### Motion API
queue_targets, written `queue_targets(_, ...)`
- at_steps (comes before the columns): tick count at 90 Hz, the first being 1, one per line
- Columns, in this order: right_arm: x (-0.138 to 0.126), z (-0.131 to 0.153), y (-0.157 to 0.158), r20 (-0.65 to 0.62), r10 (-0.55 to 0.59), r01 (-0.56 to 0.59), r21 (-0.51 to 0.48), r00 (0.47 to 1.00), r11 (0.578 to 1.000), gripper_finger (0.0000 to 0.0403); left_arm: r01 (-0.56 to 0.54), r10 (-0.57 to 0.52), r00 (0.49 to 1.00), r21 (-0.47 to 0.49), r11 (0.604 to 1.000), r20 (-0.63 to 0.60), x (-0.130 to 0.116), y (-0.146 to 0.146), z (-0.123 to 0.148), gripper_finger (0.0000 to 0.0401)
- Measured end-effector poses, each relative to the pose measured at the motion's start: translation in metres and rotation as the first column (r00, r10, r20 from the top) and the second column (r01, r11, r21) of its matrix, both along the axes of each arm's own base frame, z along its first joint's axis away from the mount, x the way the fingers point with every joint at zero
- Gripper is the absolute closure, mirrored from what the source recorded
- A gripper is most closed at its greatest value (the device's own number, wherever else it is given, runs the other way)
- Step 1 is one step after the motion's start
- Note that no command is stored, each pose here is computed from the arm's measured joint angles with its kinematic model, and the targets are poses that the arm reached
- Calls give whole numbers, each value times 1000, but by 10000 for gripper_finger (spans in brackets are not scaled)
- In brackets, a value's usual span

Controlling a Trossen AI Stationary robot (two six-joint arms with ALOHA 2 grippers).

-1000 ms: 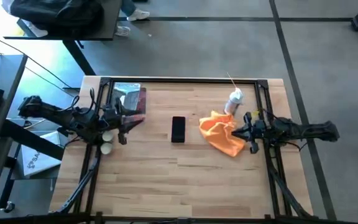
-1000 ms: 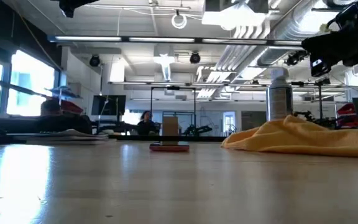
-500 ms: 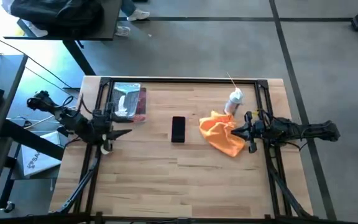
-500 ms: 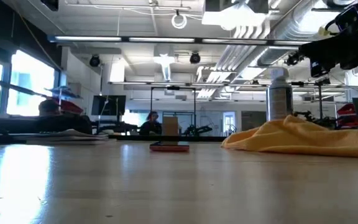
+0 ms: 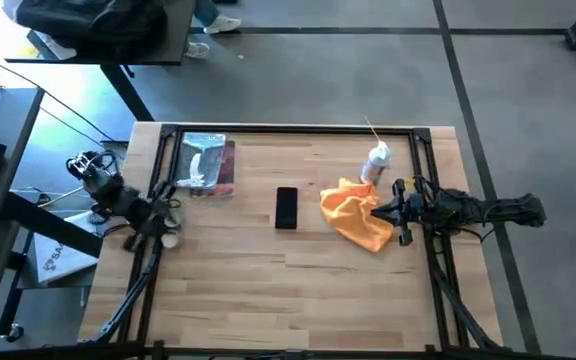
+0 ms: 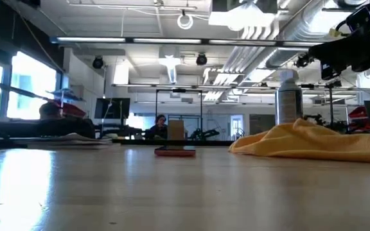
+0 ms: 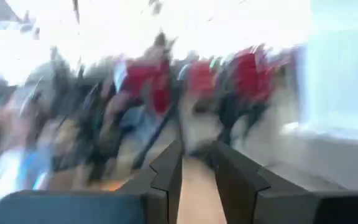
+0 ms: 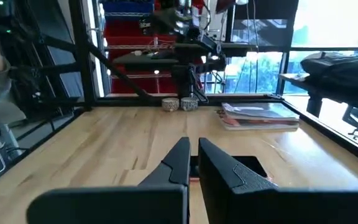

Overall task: Apply microfiber cloth
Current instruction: Return to Home Position

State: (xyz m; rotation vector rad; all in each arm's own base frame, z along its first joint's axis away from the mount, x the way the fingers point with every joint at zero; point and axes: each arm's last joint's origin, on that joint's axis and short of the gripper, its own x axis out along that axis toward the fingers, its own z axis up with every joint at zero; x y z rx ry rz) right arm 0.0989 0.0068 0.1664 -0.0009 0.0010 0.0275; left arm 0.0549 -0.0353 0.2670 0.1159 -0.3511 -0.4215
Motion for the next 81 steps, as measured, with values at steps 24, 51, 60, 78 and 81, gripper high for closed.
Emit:
queue_targets(24, 0, 0, 0, 0, 5, -5, 0, 1000, 1000, 403, -93, 92, 994, -13, 996, -65, 19, -1, -39, 397)
queue_targets(51, 0, -1, 0, -9, 3, -3, 0, 1000, 1000, 403, -97, 90, 983, -36, 995, -157, 31, 8, -62, 401)
queue_targets(60, 0, -1, 0, -9, 2, -2, 0, 1000, 1000, 403, -105, 96, 981, -45, 993, -167, 32, 14, -62, 401)
queue_targets(78, 0, 0, 0, -8, 1, -1, 0, 1000, 1000, 403, -257, 230, 941, -82, 963, -248, 41, 29, -82, 401)
queue_targets(81, 0, 0, 0, -8, 1, -1, 0, 1000, 1000, 403, -287, 255, 930, -89, 954, -266, 43, 32, -88, 401)
